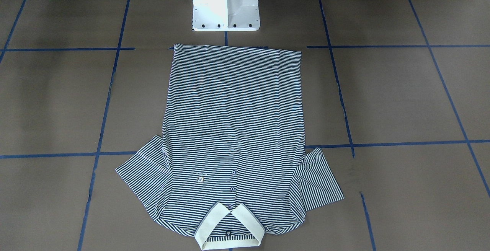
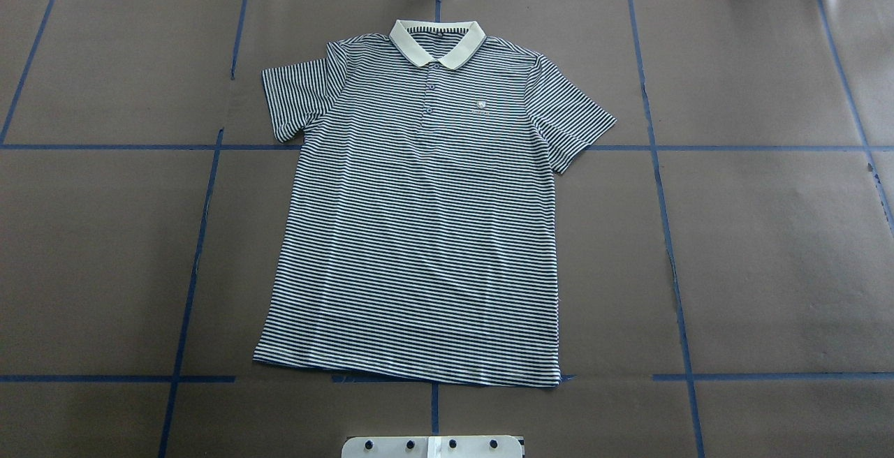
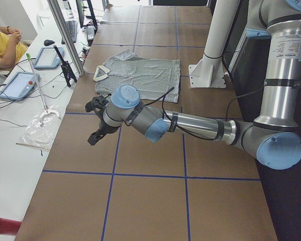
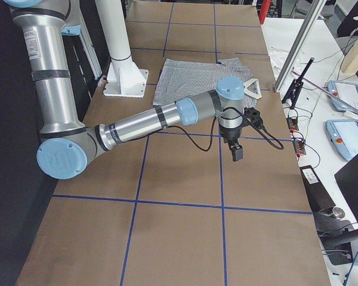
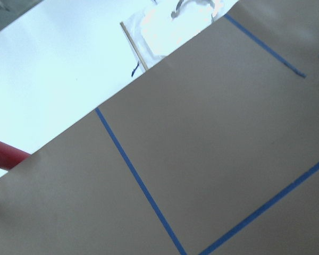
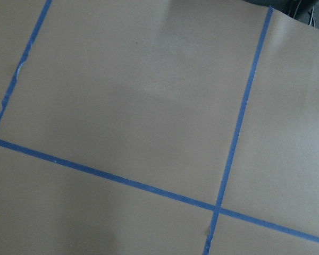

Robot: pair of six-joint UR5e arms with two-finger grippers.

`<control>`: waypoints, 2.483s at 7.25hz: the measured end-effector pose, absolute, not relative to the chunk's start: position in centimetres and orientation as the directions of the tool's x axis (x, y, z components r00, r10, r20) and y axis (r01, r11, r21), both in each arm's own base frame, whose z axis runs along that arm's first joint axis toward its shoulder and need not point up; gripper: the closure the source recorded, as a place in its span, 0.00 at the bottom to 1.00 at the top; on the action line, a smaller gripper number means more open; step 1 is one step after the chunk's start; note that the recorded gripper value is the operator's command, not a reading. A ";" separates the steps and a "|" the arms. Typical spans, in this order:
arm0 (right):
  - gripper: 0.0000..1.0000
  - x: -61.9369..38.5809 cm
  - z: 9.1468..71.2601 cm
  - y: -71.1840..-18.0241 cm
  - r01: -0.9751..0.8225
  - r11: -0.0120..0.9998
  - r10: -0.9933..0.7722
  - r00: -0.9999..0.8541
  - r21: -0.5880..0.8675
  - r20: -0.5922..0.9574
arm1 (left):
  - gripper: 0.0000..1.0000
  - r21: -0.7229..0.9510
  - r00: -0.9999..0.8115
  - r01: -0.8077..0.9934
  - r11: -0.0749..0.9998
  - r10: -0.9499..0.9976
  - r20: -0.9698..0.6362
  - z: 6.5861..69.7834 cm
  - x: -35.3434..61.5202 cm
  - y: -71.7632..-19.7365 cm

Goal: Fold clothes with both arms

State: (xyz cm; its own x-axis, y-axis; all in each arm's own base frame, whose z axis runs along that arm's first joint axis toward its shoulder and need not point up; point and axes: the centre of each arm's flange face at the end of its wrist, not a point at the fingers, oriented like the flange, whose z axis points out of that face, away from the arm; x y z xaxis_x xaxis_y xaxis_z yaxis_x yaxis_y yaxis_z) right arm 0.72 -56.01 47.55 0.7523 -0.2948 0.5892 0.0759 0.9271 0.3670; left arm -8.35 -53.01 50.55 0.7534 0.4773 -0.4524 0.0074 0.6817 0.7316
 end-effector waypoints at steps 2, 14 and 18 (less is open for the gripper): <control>0.03 -6.4 43.5 -58.3 -0.050 0.938 -0.205 0.716 0.342 0.667 | 0.00 0.736 0.748 0.069 0.674 0.454 -0.485 49.8 -8.1 -53.0; 0.47 -40.0 41.9 -60.3 -0.294 0.938 0.063 0.662 0.182 0.747 | 0.00 0.744 0.741 0.076 0.664 0.461 -0.488 49.2 -7.8 -52.9; 0.49 -41.6 43.0 -60.4 -0.281 0.943 0.066 0.681 0.177 0.729 | 0.00 0.744 0.741 0.075 0.664 0.462 -0.487 49.2 -7.8 -52.9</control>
State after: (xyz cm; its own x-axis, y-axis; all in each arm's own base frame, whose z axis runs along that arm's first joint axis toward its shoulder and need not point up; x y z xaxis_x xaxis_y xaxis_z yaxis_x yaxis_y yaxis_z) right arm -41.62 -60.37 43.03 0.6811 0.0661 0.7292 -0.2807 0.9434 0.1767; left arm -7.77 -52.88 49.22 0.7410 0.4622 -0.4871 0.0746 0.6642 0.7438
